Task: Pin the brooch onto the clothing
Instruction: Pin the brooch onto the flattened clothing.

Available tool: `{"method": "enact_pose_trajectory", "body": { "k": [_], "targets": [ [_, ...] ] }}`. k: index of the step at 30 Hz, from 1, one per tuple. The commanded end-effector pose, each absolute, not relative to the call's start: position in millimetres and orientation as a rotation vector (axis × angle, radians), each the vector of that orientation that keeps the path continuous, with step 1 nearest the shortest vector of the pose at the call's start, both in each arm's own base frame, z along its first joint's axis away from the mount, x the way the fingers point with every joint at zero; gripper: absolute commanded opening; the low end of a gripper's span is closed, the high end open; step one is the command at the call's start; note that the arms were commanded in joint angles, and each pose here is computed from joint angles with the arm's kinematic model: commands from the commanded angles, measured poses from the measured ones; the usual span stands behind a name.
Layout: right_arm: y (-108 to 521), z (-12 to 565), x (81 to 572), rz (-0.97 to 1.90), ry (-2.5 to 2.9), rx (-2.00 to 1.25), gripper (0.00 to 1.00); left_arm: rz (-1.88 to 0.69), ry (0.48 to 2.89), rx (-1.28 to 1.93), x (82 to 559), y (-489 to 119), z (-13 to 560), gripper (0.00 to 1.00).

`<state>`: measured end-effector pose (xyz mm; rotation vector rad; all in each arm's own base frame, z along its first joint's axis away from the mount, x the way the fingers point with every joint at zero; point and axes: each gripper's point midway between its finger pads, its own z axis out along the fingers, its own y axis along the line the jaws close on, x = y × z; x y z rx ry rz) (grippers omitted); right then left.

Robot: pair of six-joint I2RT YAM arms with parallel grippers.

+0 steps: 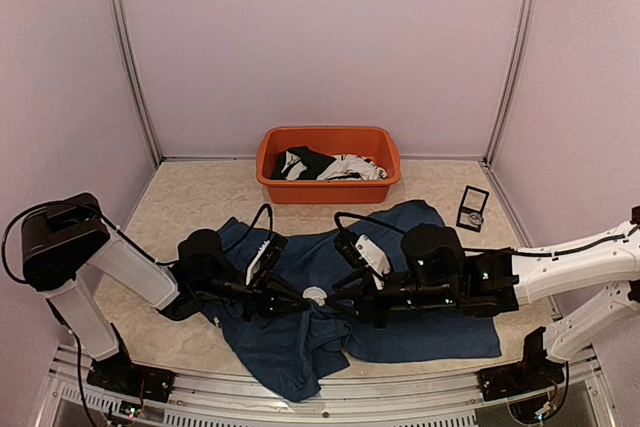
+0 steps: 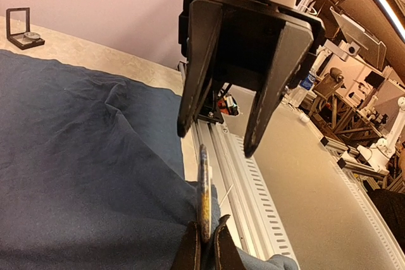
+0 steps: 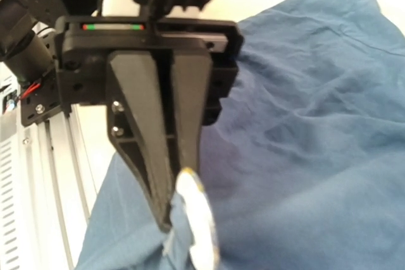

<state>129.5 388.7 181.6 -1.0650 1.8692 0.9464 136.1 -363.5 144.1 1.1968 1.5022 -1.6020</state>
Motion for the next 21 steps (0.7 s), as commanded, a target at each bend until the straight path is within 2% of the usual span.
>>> {"method": "enact_pose_trajectory", "body": {
  "k": [1, 6, 21],
  "targets": [
    [402, 173, 129, 0.988, 1.858, -1.087, 0.31, -1.636, 1.453, 1.199, 134, -359, 147, 0.0],
    [413, 170, 128, 1.016, 1.86, -1.108, 0.21, -1.642, 1.451, 1.203, 133, -359, 146, 0.0],
    [411, 184, 124, 1.093, 1.834, -1.055, 0.05, -1.66, 1.447, 1.204, 131, -357, 146, 0.0]
  ]
}}
